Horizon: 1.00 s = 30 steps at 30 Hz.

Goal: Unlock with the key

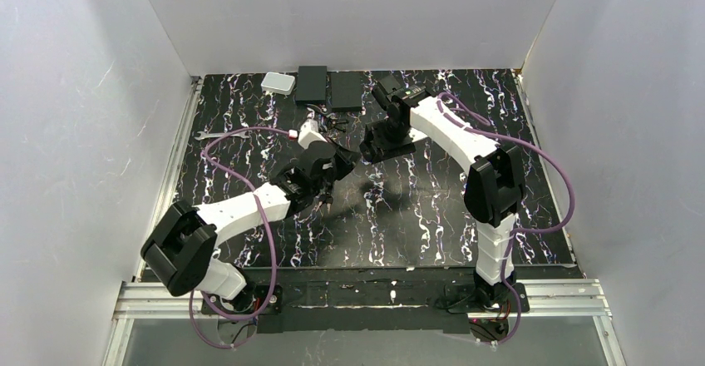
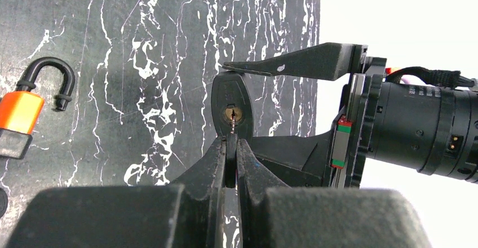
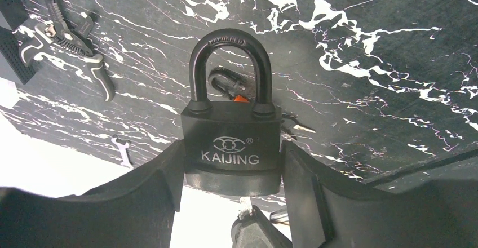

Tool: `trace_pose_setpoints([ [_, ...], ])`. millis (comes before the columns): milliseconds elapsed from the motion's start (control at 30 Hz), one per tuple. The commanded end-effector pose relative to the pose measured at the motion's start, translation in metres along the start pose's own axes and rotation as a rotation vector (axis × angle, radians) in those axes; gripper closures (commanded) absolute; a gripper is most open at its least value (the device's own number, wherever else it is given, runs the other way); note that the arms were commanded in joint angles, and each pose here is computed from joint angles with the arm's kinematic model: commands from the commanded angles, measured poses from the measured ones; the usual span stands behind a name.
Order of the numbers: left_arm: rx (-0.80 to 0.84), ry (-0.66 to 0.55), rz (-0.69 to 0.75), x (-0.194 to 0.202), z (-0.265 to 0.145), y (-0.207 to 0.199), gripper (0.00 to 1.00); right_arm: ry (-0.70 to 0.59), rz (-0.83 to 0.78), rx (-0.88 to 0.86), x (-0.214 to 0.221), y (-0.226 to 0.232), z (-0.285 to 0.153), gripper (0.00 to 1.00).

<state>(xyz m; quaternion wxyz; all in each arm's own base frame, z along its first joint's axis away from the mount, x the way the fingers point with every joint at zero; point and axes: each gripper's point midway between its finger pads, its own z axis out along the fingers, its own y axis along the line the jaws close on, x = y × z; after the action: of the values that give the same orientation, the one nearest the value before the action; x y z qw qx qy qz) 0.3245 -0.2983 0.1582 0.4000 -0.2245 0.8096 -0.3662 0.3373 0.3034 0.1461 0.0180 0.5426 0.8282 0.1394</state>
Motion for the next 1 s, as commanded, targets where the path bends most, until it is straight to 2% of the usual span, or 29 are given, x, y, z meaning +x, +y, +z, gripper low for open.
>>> trace_pose_setpoints([
  [0,-0.025,0.087,0.121,0.033,0.002,0.037,1.0,0.361,-0.074,-0.17,0.096,0.017,-0.09,0.99],
  [67,-0.037,0.07,0.064,0.031,0.001,0.04,1.0,0.372,-0.072,-0.183,0.1,0.021,-0.094,0.99],
  [200,-0.091,0.093,-0.165,0.037,0.006,0.053,1.0,0.374,-0.076,-0.193,0.109,0.024,-0.098,0.99],
  [267,-0.056,0.114,-0.116,0.038,0.009,0.045,1.0,0.373,-0.084,-0.183,0.114,0.022,-0.098,0.99],
  [367,0.039,0.126,0.072,0.034,0.009,0.024,1.0,0.372,-0.104,-0.187,0.124,0.019,-0.101,0.99],
  [433,0.032,0.109,0.075,0.03,0.01,0.025,1.0,0.367,-0.12,-0.204,0.13,0.019,-0.102,0.99],
  [533,-0.041,0.136,-0.165,0.033,0.015,0.044,1.0,0.355,-0.152,-0.223,0.138,0.018,-0.101,0.99],
  [600,-0.044,0.184,-0.231,0.039,0.017,0.047,1.0,0.353,-0.165,-0.217,0.142,0.013,-0.099,0.99],
  [733,0.042,0.168,-0.016,0.03,0.015,0.031,1.0,0.351,-0.174,-0.21,0.148,0.007,-0.099,0.99],
  [800,0.053,0.139,0.044,0.023,0.012,0.03,1.0,0.354,-0.176,-0.206,0.15,0.004,-0.099,0.99],
  [900,0.057,0.123,0.105,0.02,0.009,0.034,1.0,0.36,-0.177,-0.204,0.152,0.004,-0.1,0.99],
  [967,0.028,0.113,0.069,0.02,0.009,0.042,1.0,0.369,-0.177,-0.208,0.155,0.004,-0.102,0.99],
])
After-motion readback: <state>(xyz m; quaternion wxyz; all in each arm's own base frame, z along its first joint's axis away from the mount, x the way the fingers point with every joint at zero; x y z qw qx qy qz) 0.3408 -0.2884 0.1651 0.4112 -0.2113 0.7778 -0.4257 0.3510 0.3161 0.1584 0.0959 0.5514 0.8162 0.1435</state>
